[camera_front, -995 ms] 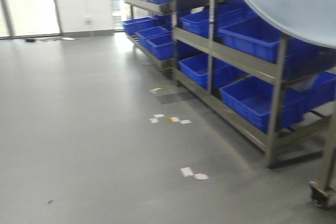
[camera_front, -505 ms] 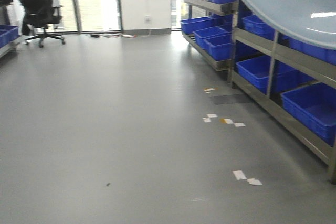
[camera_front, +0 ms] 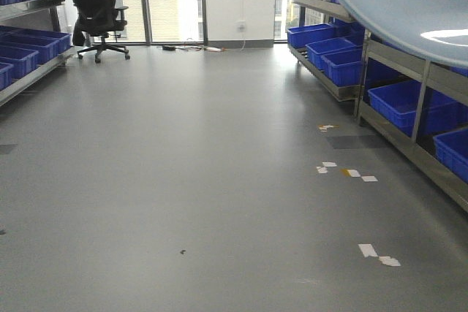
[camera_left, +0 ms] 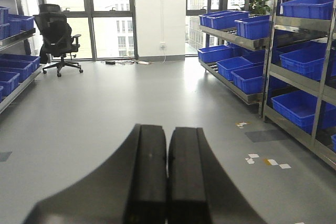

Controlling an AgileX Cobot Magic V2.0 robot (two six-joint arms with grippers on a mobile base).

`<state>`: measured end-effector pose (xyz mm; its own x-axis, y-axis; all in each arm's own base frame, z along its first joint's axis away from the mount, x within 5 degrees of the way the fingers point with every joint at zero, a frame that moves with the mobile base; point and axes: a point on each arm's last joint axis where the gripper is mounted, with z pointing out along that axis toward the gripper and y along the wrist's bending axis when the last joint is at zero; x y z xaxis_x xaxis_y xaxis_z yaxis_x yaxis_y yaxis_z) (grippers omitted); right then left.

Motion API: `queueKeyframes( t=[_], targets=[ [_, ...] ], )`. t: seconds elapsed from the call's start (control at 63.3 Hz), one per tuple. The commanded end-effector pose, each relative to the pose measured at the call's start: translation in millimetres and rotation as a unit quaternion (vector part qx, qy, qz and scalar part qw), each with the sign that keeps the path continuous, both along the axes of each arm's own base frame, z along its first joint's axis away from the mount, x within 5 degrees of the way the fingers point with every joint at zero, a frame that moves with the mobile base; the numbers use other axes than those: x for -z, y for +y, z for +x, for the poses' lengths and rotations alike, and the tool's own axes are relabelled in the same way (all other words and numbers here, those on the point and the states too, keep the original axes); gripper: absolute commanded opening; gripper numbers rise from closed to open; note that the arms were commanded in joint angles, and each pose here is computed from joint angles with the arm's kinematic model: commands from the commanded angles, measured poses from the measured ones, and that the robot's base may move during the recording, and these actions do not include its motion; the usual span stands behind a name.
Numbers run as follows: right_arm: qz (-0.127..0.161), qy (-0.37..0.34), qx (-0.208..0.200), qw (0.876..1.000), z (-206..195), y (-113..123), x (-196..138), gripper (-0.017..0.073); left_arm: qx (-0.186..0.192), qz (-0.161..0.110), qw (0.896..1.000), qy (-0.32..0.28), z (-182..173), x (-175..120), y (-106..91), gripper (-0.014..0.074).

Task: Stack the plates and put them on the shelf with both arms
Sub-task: 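Drive the base away from the table holding the plates in the right gripper, then drive forward across the floor carrying the white plates in the right gripper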

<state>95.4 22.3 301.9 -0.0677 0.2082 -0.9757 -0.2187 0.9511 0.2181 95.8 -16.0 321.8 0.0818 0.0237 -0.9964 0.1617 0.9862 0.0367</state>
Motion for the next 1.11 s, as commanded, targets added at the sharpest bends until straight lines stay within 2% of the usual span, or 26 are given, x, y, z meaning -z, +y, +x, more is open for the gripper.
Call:
queueKeyframes(
  t=[0.0, 1.09],
  targets=[
    [0.01, -0.063, 0.011, 0.998, -0.9, -2.2, -19.0, 0.0049, -0.009, -0.013, 0.999, -0.049, -0.7, -16.2, 1.8, 0.0081],
    [0.01, -0.063, 0.011, 0.998, -0.9, -2.2, -19.0, 0.0049, -0.009, -0.013, 0.999, -0.049, -0.7, -16.2, 1.8, 0.0081]
  ],
)
